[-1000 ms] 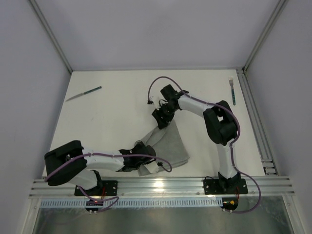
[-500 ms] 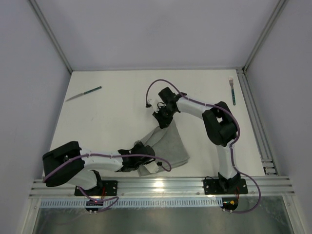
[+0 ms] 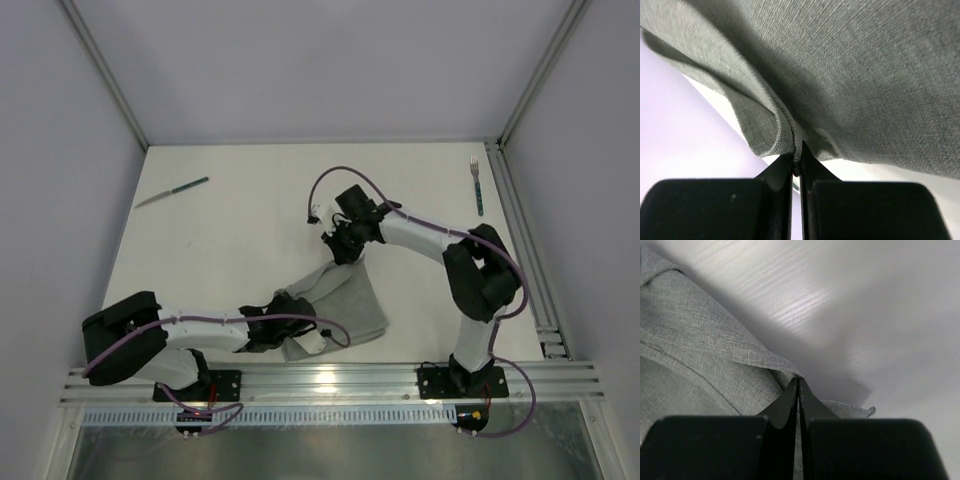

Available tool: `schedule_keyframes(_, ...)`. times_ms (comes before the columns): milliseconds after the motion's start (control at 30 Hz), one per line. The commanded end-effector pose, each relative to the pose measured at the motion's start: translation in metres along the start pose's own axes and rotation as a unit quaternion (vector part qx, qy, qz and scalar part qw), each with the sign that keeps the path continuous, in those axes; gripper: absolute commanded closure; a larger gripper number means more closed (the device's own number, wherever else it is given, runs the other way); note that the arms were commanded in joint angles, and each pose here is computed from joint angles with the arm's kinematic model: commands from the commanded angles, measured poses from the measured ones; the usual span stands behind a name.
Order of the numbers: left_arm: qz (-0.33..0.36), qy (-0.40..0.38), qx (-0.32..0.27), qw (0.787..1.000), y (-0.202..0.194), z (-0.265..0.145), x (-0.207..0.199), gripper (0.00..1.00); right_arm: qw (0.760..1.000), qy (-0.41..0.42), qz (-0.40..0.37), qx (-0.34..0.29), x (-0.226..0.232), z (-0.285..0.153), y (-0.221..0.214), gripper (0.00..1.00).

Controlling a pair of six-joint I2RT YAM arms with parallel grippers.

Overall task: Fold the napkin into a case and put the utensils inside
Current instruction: Fold the lower triangle-folded napkin at the center of the board.

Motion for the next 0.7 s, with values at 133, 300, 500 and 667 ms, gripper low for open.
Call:
schedule_keyframes(133, -0.052, -0.006, -0.003, 0.999, -0.010, -0.004, -0.005, 1.00, 0.994, -0.077, -0.020, -0.080, 0.030, -0.037, 0.005, 0.97)
schedule_keyframes(300, -0.081, -0.010, -0.019, 0.997, -0.009, -0.008, -0.005, 1.00, 0.992, -0.091, 0.003, -0.087, 0.037, -0.035, -0.010, 0.97)
schedule_keyframes(500, -0.107, -0.012, -0.029, 0.994, -0.013, -0.015, -0.012, 0.92, 0.990, -0.110, 0.025, -0.088, 0.039, -0.032, -0.023, 0.97)
schedule_keyframes(667, -0.118, -0.026, -0.033, 0.992, -0.015, -0.017, -0.020, 0.82, 0.986, -0.123, 0.046, -0.103, 0.043, -0.032, -0.024, 0.97)
Point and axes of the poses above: each gripper's point midway between its finger pads, its own z axis out along the fingers, its own x axis along the line the jaws close on, y = z × x, the point moved 4 cm from there along -z, back along the fingers, and after that the axes turned 1 degree about z, right-handed, at the moved point
